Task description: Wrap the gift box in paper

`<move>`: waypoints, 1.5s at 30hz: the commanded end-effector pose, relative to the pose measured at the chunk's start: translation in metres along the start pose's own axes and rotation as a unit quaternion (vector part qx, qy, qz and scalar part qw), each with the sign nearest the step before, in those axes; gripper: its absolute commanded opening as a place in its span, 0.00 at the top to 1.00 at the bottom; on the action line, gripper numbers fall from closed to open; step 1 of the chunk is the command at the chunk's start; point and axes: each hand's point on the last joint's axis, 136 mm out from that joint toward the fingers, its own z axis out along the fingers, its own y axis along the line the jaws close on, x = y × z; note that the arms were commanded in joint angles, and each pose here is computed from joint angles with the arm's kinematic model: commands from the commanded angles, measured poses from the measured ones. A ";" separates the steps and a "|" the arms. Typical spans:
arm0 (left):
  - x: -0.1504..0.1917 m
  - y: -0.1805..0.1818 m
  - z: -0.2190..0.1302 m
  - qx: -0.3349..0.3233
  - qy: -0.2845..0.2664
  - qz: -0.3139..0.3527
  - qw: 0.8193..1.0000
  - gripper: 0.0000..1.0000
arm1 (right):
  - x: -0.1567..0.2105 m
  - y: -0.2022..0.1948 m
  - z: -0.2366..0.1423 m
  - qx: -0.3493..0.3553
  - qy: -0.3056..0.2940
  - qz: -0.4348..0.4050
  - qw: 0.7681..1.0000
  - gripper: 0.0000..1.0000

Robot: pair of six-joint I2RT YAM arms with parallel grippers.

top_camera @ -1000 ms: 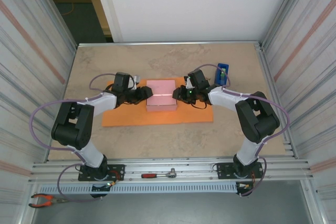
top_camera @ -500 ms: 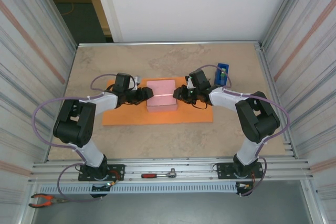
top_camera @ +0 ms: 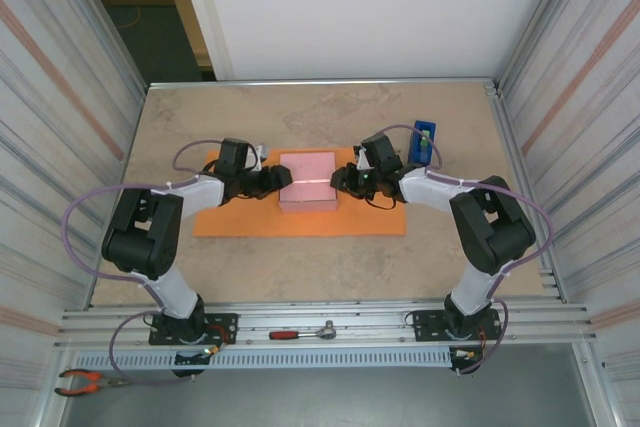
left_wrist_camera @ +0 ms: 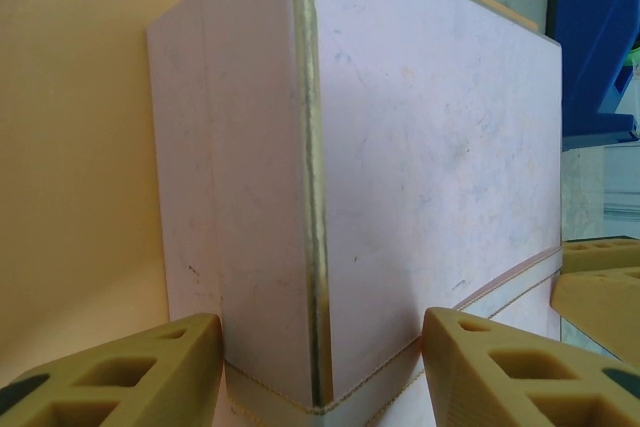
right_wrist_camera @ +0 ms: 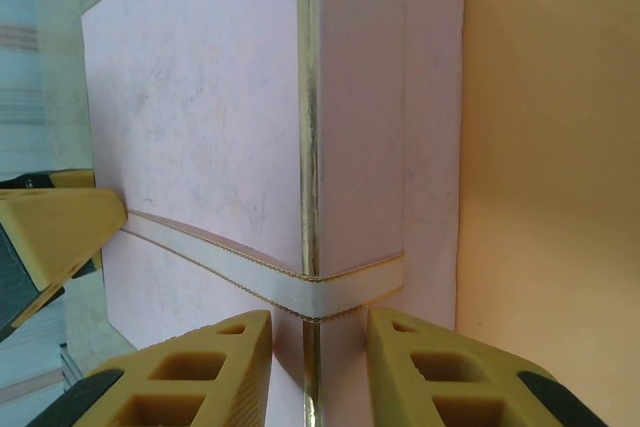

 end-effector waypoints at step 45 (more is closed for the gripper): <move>-0.006 -0.031 -0.068 0.021 -0.059 0.029 0.998 0.26 | 0.056 -0.140 -0.125 0.164 -0.040 0.126 0.978 0.20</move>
